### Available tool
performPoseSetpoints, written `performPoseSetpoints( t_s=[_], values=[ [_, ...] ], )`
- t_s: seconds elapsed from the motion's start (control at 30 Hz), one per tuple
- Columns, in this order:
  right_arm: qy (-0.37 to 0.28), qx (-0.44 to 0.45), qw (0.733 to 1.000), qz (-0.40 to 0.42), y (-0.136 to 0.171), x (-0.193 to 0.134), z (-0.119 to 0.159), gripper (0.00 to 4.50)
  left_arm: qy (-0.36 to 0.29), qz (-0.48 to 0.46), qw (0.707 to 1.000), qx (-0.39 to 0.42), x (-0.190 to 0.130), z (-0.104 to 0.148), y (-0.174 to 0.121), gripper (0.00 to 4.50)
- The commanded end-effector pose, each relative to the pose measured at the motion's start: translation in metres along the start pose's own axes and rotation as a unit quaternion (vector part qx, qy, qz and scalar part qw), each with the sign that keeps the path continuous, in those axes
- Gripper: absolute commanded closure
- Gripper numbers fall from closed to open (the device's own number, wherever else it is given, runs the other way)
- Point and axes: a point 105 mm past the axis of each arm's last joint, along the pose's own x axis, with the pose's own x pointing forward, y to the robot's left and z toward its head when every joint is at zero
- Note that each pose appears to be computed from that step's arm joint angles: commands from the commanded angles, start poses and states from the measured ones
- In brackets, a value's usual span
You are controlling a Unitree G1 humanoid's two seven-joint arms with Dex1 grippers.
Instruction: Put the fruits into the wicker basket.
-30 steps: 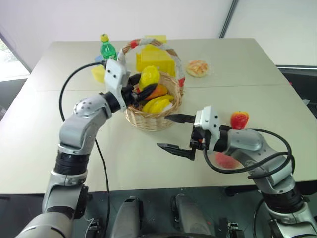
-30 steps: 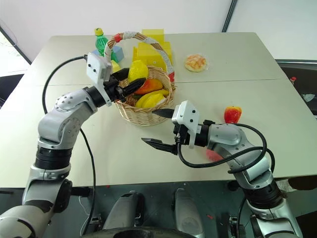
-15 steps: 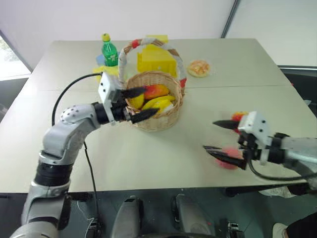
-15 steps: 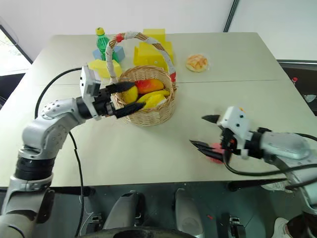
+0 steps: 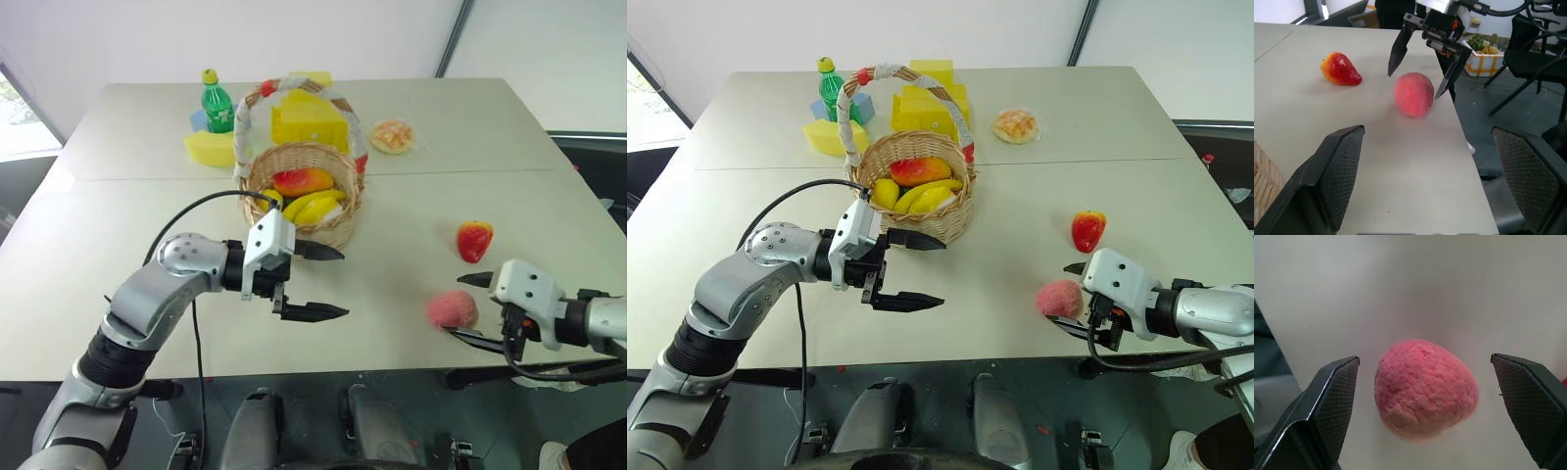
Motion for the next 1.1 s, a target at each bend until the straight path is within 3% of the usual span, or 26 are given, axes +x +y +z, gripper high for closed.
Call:
performPoseSetpoints(
  t_s=[0.03,0.13,0.23,0.3,0.37,0.5,0.73,0.87,1.1],
  values=[
    [0.009,-0.007,1.0,0.002,-0.001,0.003,-0.001,0.0,-0.001,0.001,1.0,0.021,0.001,0.005,0.0,0.07],
    [0.008,-0.003,1.0,0.006,-0.001,0.004,-0.002,0.0,-0.001,0.003,1.0,0.022,0.0,0.005,0.0,0.07],
    [0.02,0.012,1.0,0.01,-0.002,0.005,-0.008,0.78,-0.003,0.017,1.0,0.019,-0.003,0.003,0.001,0.0],
    [0.027,0.004,1.0,0.005,-0.004,0.006,-0.011,1.78,-0.005,0.025,1.0,0.016,-0.004,0.003,0.001,0.0],
    [0.027,-0.002,1.0,0.0,-0.006,0.006,-0.011,2.43,-0.008,0.033,0.999,0.014,-0.007,0.003,0.002,0.0],
    [0.004,-0.029,1.0,-0.009,-0.01,0.005,-0.001,2.43,-0.008,0.058,0.998,0.011,-0.016,0.002,0.008,0.0],
    [-0.216,-0.065,0.974,-0.008,-0.009,0.007,0.113,2.43,-0.053,0.183,0.981,-0.035,-0.077,0.012,0.032,0.0],
    [-0.31,-0.069,0.948,0.001,-0.003,0.03,0.164,2.43,-0.05,0.227,0.972,-0.043,-0.1,0.012,0.034,0.0],
    [-0.349,-0.026,0.929,-0.122,-0.041,0.096,0.21,2.43,-0.048,0.233,0.971,-0.039,-0.094,0.012,0.026,0.0]
  ],
)
